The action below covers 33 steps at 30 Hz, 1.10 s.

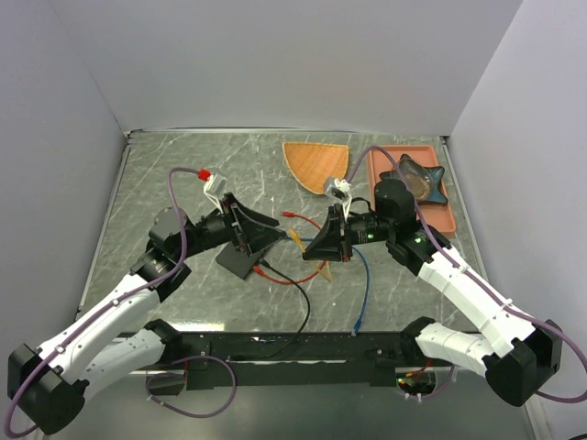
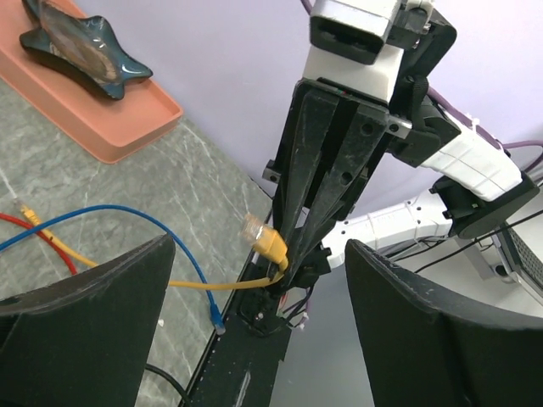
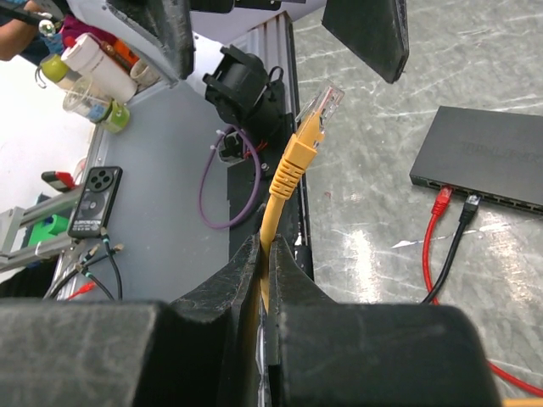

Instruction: Insert the plug into the switch port

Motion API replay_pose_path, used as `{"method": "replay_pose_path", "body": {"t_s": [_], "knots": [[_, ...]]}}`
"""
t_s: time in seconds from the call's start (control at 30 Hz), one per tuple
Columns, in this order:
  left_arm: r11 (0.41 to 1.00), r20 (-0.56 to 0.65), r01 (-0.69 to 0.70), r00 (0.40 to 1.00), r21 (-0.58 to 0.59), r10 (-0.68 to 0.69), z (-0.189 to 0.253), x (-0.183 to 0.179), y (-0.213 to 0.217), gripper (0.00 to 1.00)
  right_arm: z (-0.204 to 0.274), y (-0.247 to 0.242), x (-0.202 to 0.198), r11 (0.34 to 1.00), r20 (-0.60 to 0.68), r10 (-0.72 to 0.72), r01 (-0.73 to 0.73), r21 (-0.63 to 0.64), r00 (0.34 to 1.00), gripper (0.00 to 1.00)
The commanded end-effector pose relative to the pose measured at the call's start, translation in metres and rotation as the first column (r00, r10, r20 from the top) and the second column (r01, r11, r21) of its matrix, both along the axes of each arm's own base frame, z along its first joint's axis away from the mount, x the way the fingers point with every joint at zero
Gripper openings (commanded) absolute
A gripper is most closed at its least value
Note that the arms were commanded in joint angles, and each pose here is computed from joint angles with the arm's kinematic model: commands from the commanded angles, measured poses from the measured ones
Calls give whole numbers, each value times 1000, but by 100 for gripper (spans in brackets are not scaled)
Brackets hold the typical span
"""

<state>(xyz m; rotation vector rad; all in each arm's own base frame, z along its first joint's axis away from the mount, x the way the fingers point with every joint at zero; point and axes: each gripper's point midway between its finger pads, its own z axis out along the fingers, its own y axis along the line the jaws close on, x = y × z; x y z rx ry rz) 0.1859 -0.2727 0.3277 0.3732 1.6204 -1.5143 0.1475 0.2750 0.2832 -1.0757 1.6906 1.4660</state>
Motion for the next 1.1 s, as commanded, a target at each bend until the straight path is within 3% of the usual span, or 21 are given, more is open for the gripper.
{"method": "replay_pose_path", "body": {"t_s": [0.0,0.2,0.23,0.4,0.43,0.5,0.53,0.6,0.67,0.73,0.77,0.83,0.93,1.07], "knots": [[999,110,12,994,-51,-6,34,-2,-9,87,23,5,-3,998,75,34,-37,42,997,0],[998,109,45,993,-44,-40,34,-4,-24,74,24,8,-5,998,84,42,-45,40,996,0],[998,106,51,993,-37,-46,33,-4,-26,65,23,9,-5,998,78,42,-46,41,996,0],[998,107,62,992,-12,-60,31,-4,-32,45,28,9,-4,998,100,22,-28,54,995,0],[998,109,63,992,-11,-61,31,-5,-33,31,28,9,-4,998,95,20,-25,54,995,0],[999,103,43,994,-10,-42,32,-3,-32,16,29,9,-3,998,98,12,-17,58,995,0],[999,100,34,994,-12,-33,32,-2,-31,1,28,9,-2,998,93,6,-11,60,996,0],[1000,96,7,995,-25,-5,36,-1,-27,1,26,10,3,998,93,-21,16,56,995,0],[999,99,-1,995,-36,5,40,-2,-25,1,22,12,10,997,81,-67,64,48,994,23],[999,104,-12,994,-51,17,47,-6,-20,1,14,13,20,991,74,-133,131,33,988,38],[998,108,-14,994,-59,20,50,-7,-18,1,13,16,20,990,75,-142,139,33,987,54],[996,122,-16,992,-89,27,61,-13,-12,1,5,23,22,990,64,-144,143,17,988,72],[990,152,11,988,-137,10,77,-27,-5,1,-8,39,19,994,38,-103,104,-19,994,86],[985,170,21,985,-171,9,92,-39,5,1,-26,58,12,997,0,-51,51,-63,999,94]]}}
